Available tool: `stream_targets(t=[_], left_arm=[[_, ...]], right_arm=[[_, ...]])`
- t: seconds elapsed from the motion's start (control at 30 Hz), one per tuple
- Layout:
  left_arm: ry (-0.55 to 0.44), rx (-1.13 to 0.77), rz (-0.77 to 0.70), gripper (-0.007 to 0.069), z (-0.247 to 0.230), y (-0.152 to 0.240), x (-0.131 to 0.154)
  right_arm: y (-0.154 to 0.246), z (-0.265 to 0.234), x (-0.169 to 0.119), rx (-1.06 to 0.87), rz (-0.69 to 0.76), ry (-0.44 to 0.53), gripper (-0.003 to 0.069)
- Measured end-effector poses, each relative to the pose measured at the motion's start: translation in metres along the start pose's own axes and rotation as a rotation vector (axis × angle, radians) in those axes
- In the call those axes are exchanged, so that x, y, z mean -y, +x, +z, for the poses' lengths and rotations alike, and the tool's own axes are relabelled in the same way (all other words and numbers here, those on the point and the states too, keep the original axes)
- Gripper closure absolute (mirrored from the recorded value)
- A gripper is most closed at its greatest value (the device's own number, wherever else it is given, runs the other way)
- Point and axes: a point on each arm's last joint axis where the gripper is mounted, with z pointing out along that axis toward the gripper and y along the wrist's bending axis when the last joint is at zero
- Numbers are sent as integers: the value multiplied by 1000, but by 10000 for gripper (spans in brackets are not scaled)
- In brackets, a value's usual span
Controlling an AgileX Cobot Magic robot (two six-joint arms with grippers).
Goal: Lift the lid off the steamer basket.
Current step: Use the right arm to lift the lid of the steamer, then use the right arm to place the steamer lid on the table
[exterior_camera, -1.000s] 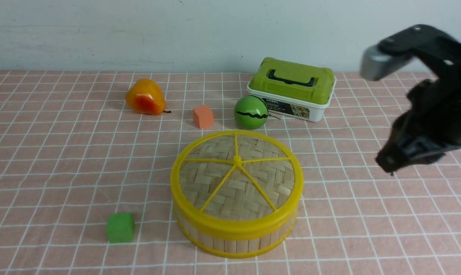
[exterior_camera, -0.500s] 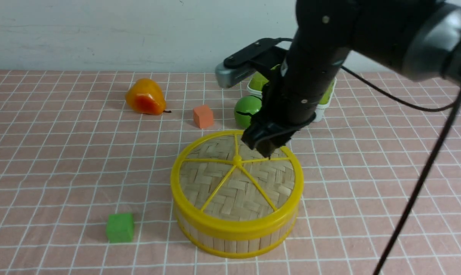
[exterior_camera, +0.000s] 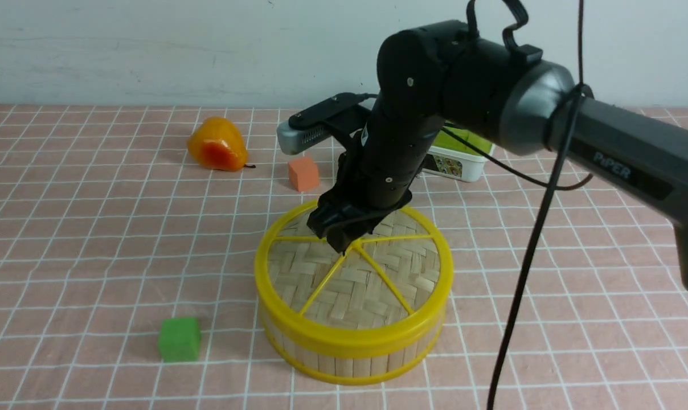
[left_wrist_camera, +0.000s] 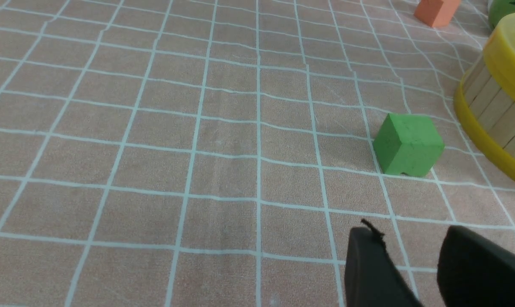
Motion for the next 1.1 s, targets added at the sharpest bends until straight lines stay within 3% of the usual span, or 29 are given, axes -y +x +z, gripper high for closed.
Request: stream_targets(t=[0.17,0.33,0.53,0.7,0.9,1.1], left_arm=[[0,0,0,386,0,0,0],[0,0,0,386,0,0,0],[0,0,0,386,0,0,0],[0,0,0,386,0,0,0],[0,0,0,386,0,0,0],[0,0,0,386,0,0,0]], right_arm=[[1,5,2,-11,-4,10,405],[1,4,2,-22,-7,14,575],[2,-3,2,-29,-15,25,579],[6,-70,7,25,-37,102,579],[42,-177,46,173,52,255,579],[97,-197,85,106,199,321,579]])
